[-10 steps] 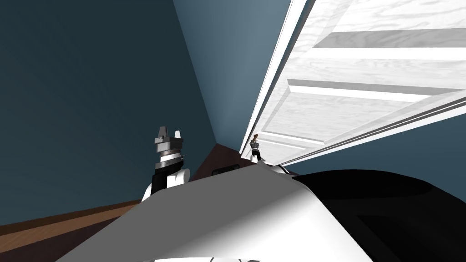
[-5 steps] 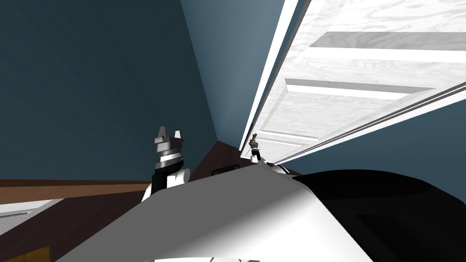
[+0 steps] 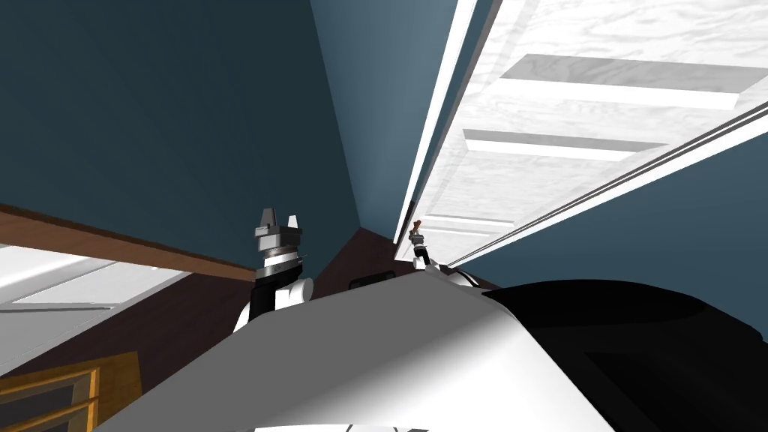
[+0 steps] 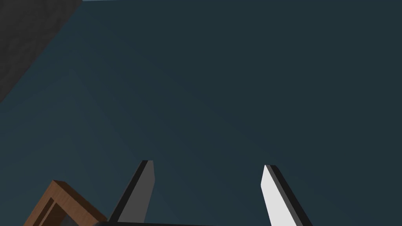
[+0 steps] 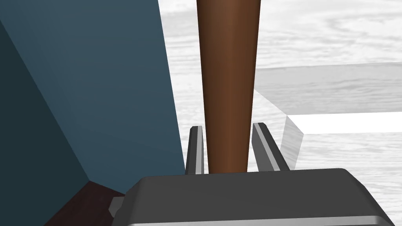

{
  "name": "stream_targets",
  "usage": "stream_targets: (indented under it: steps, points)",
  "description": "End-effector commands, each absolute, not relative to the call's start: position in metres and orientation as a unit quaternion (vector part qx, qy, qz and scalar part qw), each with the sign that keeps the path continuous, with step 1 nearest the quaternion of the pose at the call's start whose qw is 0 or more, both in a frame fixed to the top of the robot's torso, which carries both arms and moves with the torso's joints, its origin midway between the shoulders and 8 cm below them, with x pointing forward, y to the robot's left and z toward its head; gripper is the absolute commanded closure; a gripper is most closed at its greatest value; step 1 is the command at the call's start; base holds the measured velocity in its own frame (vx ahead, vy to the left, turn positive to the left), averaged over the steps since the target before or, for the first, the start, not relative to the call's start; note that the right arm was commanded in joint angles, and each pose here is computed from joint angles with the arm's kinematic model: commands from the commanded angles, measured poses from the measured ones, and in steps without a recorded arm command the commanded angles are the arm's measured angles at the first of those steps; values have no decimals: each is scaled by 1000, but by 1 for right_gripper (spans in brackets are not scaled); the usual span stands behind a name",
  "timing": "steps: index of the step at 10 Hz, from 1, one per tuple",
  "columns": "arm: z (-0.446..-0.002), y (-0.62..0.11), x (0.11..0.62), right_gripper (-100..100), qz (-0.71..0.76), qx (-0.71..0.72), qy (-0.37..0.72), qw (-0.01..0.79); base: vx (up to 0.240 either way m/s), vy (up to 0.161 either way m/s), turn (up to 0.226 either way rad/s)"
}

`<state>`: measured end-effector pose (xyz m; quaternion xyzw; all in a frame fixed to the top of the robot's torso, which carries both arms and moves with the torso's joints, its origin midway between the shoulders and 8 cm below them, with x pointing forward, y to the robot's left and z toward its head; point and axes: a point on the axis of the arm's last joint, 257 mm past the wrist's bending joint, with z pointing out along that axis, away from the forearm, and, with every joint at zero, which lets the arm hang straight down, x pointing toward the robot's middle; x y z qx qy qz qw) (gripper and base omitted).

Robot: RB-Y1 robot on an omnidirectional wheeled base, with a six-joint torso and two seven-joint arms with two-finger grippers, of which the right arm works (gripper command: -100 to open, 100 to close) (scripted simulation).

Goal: Pull the door open

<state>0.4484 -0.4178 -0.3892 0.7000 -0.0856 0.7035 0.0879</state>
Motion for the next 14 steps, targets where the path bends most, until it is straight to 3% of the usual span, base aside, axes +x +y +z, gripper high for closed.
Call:
stream_targets:
  steps: [1,14]
  points:
    - [-389,-418,448,100,704,700,-86,88,-117,-1,20]
    - [-391,-380,434,100,708,707,-7,9,-214,-43,70]
